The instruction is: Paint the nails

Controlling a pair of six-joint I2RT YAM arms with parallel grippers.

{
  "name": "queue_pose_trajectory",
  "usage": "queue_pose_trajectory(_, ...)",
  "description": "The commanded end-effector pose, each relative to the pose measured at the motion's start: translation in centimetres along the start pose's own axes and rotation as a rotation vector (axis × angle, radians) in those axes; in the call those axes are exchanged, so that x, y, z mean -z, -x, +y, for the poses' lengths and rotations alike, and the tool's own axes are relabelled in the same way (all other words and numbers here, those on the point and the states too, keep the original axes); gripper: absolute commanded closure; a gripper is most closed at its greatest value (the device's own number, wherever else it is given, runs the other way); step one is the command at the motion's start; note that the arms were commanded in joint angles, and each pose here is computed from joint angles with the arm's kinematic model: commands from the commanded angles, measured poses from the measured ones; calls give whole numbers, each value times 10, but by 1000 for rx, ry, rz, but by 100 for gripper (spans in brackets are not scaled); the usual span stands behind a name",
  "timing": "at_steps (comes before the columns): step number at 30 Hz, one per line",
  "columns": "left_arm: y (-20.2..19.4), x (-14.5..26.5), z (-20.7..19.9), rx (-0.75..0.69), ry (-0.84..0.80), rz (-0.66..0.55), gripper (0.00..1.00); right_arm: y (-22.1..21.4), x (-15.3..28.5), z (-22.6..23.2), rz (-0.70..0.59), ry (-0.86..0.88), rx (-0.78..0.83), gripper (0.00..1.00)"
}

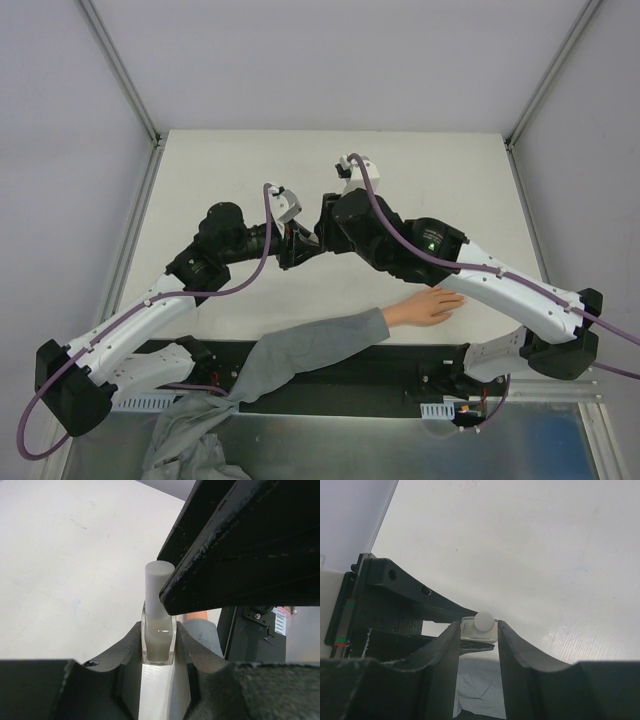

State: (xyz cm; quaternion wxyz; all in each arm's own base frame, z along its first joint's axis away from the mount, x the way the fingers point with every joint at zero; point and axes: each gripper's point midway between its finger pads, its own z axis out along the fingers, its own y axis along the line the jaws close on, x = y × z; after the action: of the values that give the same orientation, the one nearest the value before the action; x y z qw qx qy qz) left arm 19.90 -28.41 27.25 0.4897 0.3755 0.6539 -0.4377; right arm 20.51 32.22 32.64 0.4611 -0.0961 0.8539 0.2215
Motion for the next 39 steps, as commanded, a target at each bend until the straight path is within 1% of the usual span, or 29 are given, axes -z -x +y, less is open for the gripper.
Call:
queue_pose_trajectory(1,14,5,-6,-46,-11,-48,100,18,0,6,-74,7,-38,62)
queue_pose_trajectory(3,16,5,-8,-48,-18,-52,100,18,-2,6,-84,13,-40,67)
queue_pose_trajectory(7,15,5,-11,-48,-30,-53,100,16,-4,5,-99,22,-51,70)
queue_pose_trajectory(9,16,6,-13,-53,-39,-59,100,14,-6,5,-90,22,-48,71)
queue_pose_trajectory(11,19,8,-17,-59,-54,-71,100,11,-8,5,-81,25,-41,73)
queue_pose_trajectory(14,21,10,-24,-70,-88,-84,100,6,-10,4,-66,37,-15,89)
queue_pose_trajectory(15,21,11,-26,-65,-103,-86,100,2,-9,-1,-61,33,-4,99)
queue_pose_trajectory(16,23,11,-30,-71,-121,-97,100,-1,-9,-3,-57,33,10,99)
queue_pose_trajectory(17,23,11,-33,-72,-142,-99,100,-2,-7,-6,-61,43,63,99)
queue_pose_trajectory(18,21,13,-43,-69,-203,-93,100,-13,-6,-10,-42,66,101,99)
queue_pose_trajectory(19,20,12,-48,-66,-238,-86,100,-10,-4,-6,-69,105,115,99)
queue_pose_trajectory(20,21,13,-55,-71,-283,-89,100,-16,-4,-6,-70,134,161,99)
queue_pose_trajectory(21,20,15,-65,-69,-350,-76,100,-27,1,-9,-63,192,243,99)
queue_pose_trajectory(23,16,15,-72,-58,-409,-52,100,-27,5,-4,-93,297,308,99)
queue_pose_trajectory(24,16,19,-82,-58,-476,-38,100,-38,17,13,-69,462,384,100)
queue_pose_trajectory(25,13,19,-85,-49,-509,-24,100,-42,24,16,-79,559,391,100)
queue_pose_trajectory(26,12,20,-89,-42,-541,-15,100,-58,49,39,-40,794,421,100)
queue_pose_trajectory(27,15,23,-95,-37,-587,-20,100,-67,60,45,-42,911,462,100)
queue_pose_trajectory(28,11,29,-105,-24,-677,5,100,-67,66,48,-64,978,458,100)
queue_pose_trajectory(29,11,32,-109,-18,-720,14,100,-71,73,52,-34,1042,451,100)
queue_pose_trajectory(31,9,35,-113,10,-781,48,100,-76,74,50,18,1075,444,100)
queue_pose_trajectory(34,10,36,-113,6,-779,45,100,-75,73,47,13,1055,434,100)
queue_pose_trajectory(37,9,35,-109,-1,-733,40,100,-64,66,43,-3,976,403,100)
queue_pose_trajectory(38,10,32,-104,2,-693,36,100,-51,62,39,-29,898,355,100)
queue_pose_trajectory(39,11,30,-102,-20,-675,27,100,-48,59,35,-27,854,325,100)
